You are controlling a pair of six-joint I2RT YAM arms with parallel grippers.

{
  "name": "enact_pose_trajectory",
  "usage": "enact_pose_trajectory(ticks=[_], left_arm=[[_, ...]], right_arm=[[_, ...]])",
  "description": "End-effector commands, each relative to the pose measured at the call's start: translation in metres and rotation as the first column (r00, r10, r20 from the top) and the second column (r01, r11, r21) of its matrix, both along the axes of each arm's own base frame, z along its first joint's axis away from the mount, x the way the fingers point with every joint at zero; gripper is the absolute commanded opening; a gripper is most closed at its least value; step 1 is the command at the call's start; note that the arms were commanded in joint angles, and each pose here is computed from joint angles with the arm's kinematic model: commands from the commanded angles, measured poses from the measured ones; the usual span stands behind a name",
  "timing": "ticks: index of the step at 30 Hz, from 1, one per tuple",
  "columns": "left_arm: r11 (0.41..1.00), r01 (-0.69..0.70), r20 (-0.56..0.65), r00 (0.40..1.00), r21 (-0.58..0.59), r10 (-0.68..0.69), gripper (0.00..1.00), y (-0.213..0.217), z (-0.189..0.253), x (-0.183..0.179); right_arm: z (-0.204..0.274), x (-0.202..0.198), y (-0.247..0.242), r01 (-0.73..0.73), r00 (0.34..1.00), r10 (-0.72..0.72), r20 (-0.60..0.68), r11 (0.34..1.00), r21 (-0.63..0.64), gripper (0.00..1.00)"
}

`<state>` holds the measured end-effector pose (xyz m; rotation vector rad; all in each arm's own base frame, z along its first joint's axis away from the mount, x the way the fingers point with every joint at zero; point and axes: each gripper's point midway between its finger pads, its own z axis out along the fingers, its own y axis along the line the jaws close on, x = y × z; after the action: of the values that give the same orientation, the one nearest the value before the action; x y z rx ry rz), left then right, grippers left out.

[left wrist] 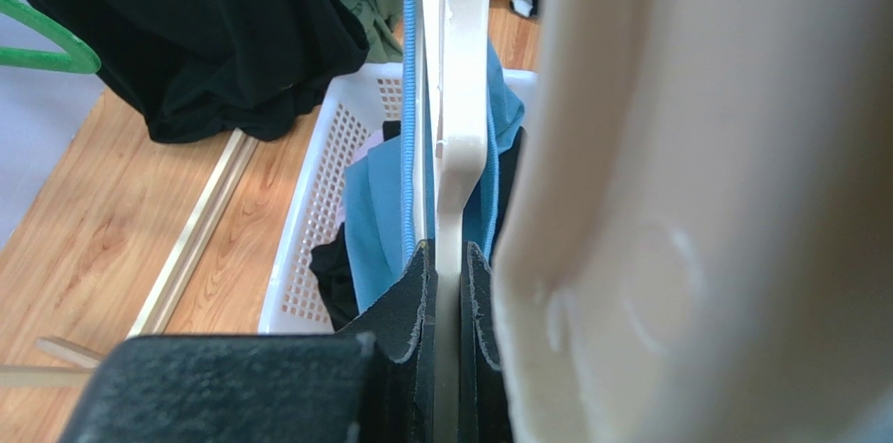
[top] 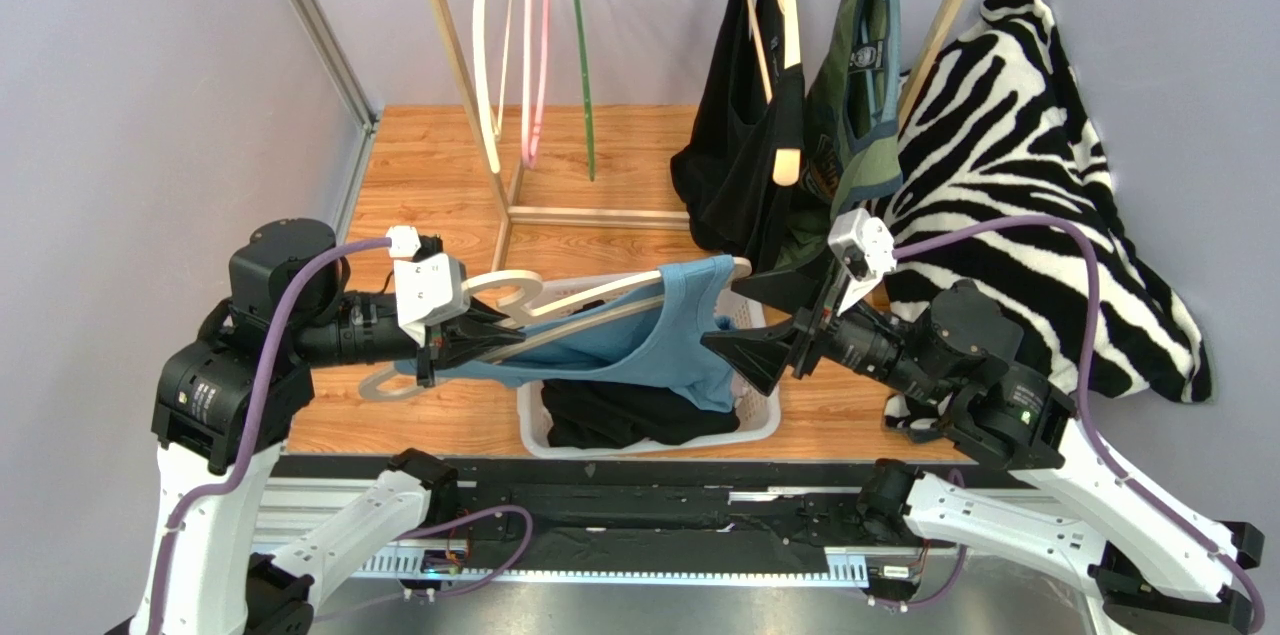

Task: Remove the tank top from the hanger

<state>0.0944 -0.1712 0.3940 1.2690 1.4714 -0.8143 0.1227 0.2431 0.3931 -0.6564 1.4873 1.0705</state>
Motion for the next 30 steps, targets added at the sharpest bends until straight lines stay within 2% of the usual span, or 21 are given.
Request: enact_pose_trajectory(ticks=[1, 6, 9, 10, 12, 13, 15, 20, 24, 25, 26, 30], left_arm=[[0.998, 0.045, 0.049, 0.998, -0.046, -0.042, 0.03, -0.004, 0.017, -0.007], [0.998, 0.043, 0.049, 0.998, -0.047, -0.040, 0.03, -0.004, 0.017, -0.006], [0.998, 0.043, 0.046, 0.998, -0.044, -0.041, 0.03, -0.004, 0.015, -0.006], [0.998, 0.044, 0.049, 0.998, -0.044, -0.041, 0.04, -0.004, 0.016, -0.007], [0.998, 0.040, 0.044, 0.998, -0.042, -0.039, 0.04, -0.004, 0.014, -0.006], [0.998, 0.040, 0.045, 0.998, -0.039, -0.038, 0.04, -0.004, 0.013, -0.005], [0.999, 0.036, 0.040, 0.999, -0.034, -0.034, 0.04, -0.004, 0.010, -0.004], [1.000, -0.002, 0.040, 0.999, -0.007, 0.002, 0.05, -0.001, 0.001, 0.006], [1.000, -0.014, 0.044, 0.999, -0.001, 0.014, 0.05, 0.000, -0.001, 0.007], [1.000, -0.018, 0.043, 0.999, 0.001, 0.018, 0.05, 0.001, -0.001, 0.007], [1.000, -0.020, 0.048, 0.999, 0.001, 0.020, 0.05, 0.002, -0.001, 0.006], [1.000, -0.022, 0.055, 0.998, -0.001, 0.022, 0.05, 0.004, 0.002, 0.003]], right_arm=[[0.007, 0.004, 0.016, -0.034, 0.999, 0.034, -0.007, 0.999, 0.013, 0.83], [0.020, 0.001, 0.037, -0.107, 0.994, 0.107, 0.003, 0.993, 0.045, 0.73], [0.027, -0.004, 0.044, -0.154, 0.988, 0.155, -0.002, 0.986, 0.066, 0.58], [0.029, -0.005, 0.045, -0.163, 0.987, 0.163, -0.002, 0.984, 0.074, 0.44], [0.032, -0.011, 0.044, -0.189, 0.982, 0.190, -0.004, 0.979, 0.083, 0.28], [0.035, -0.014, 0.043, -0.198, 0.980, 0.199, -0.002, 0.976, 0.085, 0.13], [0.042, -0.021, 0.037, -0.214, 0.977, 0.214, 0.013, 0.972, 0.099, 0.00], [0.073, -0.028, 0.011, -0.173, 0.983, 0.162, 0.087, 0.974, 0.147, 0.00], [0.085, 0.004, -0.015, 0.053, 0.993, -0.069, 0.097, 0.986, 0.161, 0.00], [0.080, 0.012, -0.016, 0.092, 0.990, -0.104, 0.091, 0.987, 0.130, 0.00], [0.083, 0.029, -0.027, 0.202, 0.974, -0.214, 0.078, 0.970, 0.132, 0.00], [0.062, 0.067, -0.045, 0.407, 0.912, -0.409, 0.039, 0.912, 0.038, 0.00]])
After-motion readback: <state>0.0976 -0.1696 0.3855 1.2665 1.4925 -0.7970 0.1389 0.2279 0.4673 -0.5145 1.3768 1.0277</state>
